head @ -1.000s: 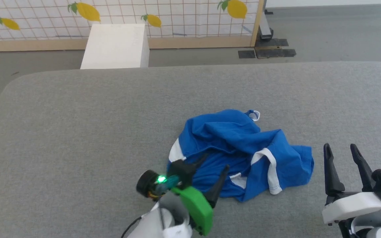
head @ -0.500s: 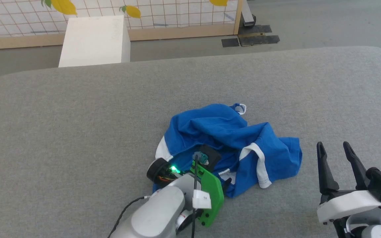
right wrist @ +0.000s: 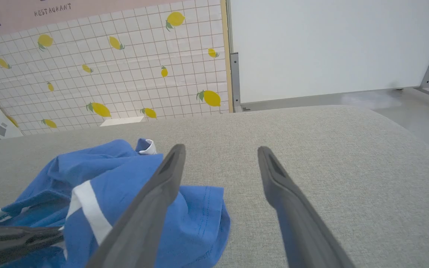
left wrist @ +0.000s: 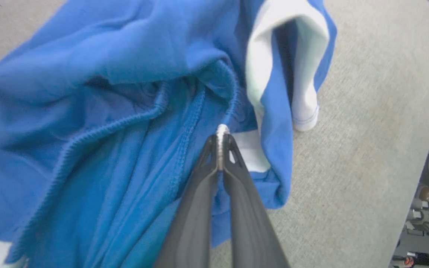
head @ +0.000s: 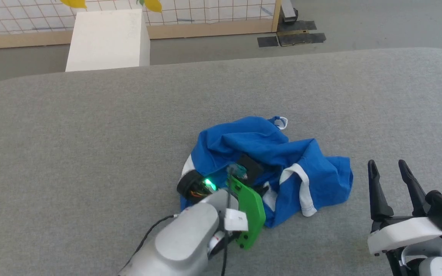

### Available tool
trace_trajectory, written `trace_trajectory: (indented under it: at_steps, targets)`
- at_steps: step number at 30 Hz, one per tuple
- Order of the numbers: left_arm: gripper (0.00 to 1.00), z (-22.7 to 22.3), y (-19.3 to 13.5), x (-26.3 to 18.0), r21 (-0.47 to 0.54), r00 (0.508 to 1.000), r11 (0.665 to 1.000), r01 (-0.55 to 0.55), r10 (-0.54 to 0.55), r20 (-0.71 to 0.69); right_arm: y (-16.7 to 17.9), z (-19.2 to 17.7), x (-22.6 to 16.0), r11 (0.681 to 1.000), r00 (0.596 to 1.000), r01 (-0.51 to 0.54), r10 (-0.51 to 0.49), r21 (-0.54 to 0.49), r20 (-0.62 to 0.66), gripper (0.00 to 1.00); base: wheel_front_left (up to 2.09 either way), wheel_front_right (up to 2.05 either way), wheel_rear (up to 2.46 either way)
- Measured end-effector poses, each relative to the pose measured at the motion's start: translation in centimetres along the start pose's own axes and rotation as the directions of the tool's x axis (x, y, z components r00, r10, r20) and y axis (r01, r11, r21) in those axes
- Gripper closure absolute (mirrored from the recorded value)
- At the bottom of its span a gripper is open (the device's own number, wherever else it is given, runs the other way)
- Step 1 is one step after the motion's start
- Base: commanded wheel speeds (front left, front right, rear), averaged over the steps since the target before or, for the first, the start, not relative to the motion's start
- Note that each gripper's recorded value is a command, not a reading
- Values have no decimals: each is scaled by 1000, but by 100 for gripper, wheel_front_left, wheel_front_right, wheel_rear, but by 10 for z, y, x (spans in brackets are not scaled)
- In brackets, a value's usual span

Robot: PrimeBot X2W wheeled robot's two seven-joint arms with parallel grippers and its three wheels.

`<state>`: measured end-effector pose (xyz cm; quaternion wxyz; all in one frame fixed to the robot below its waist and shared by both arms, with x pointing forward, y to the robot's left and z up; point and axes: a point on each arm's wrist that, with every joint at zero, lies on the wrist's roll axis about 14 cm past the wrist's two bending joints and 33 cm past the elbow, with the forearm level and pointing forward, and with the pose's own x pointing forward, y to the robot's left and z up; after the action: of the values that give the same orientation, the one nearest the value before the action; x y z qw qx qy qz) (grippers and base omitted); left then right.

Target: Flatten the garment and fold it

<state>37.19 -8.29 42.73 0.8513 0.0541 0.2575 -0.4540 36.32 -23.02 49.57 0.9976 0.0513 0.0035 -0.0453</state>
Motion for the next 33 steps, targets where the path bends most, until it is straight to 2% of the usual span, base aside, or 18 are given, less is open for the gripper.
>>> trace_trajectory:
  at_steps: [4,6,9,14,16,20,23,24,25,26,29,33]
  targets:
    - [100,43,27,-12,-94,970,992,-88,107,219,3,1,3,1000,1000,-9,9,4,6,0,0,0,0]
    - [100,64,46,-26,-173,926,975,-137,188,328,4,1,4,1000,1000,-13,13,5,9,0,0,0,0]
    - [100,71,75,-51,-276,855,937,-215,317,410,8,2,6,1000,1000,-23,23,8,14,0,0,0,0]
    - [100,24,117,-95,-446,777,819,-362,530,341,15,3,11,999,999,-45,45,11,18,0,0,0,0]
    - [100,1,128,-113,-512,752,757,-406,595,284,20,3,13,998,998,-58,58,12,19,0,0,0,0]
    - [100,-42,139,-143,-576,712,651,-494,684,162,30,1,18,996,996,-87,87,15,10,0,0,0,0]
    - [100,-73,138,-157,-614,707,584,-531,705,58,36,-2,20,994,994,-105,105,17,0,0,0,0,0]
    - [85,-78,136,-160,-619,707,575,-534,705,45,38,-2,21,994,994,-111,111,18,-1,0,0,0,0]
    - [34,-79,134,-162,-620,708,576,-533,704,45,40,-2,22,993,993,-115,115,18,-3,0,0,0,0]
    - [0,-78,133,-164,-629,707,572,-527,706,50,42,-3,22,993,993,-120,120,19,-8,0,0,0,0]
    - [0,-69,133,-171,-637,685,574,-515,722,96,46,-4,23,991,991,-133,133,19,-16,0,0,0,0]
    - [0,-46,142,-189,-628,594,580,-519,773,222,52,1,23,988,988,-151,152,16,-13,0,0,0,0]
